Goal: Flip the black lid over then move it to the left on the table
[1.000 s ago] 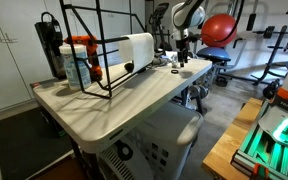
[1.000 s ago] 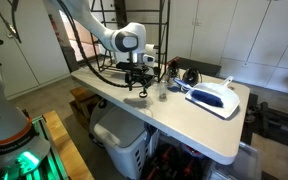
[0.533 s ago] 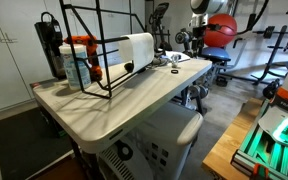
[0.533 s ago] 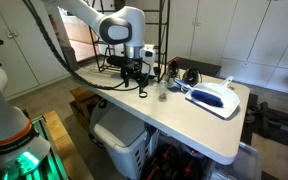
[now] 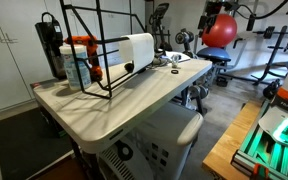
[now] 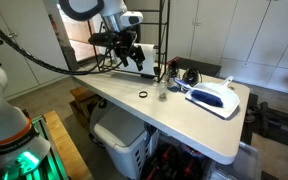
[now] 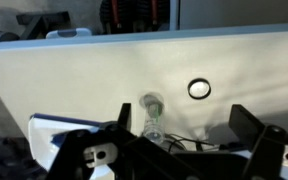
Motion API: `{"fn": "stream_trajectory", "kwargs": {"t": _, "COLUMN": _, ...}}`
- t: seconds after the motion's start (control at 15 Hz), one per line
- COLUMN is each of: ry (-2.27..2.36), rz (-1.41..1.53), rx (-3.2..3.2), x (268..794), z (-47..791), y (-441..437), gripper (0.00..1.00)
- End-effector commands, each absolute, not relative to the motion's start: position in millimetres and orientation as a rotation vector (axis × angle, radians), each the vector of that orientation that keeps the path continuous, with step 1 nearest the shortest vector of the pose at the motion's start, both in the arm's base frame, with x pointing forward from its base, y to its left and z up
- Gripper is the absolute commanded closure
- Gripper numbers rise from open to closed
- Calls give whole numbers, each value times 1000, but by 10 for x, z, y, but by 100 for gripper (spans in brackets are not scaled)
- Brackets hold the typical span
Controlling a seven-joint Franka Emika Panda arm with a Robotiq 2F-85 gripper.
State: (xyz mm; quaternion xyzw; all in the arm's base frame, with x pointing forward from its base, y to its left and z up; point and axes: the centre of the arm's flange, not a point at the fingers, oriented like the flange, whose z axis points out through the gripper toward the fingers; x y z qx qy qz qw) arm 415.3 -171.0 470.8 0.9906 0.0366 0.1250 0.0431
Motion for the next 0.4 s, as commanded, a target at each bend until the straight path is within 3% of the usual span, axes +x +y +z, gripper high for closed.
{"fn": "stream_trajectory", "kwargs": {"t": 0.0, "ry": 120, "rz": 636, "rx": 2888, "x": 3677, "z": 5023, "y": -1315, "gripper": 0}}
{"fn": "stream_trajectory", "kwargs": {"t": 0.07, "ry": 126, "rz": 528, "rx": 2955, "x": 4009, "z": 4945, "y": -1561, "gripper": 0}}
{"fn": "stream_trajectory", "kwargs": {"t": 0.33, "ry": 142, "rz": 625, "rx": 2902, "x": 3782, "z": 5100, "y": -1390, "gripper": 0}}
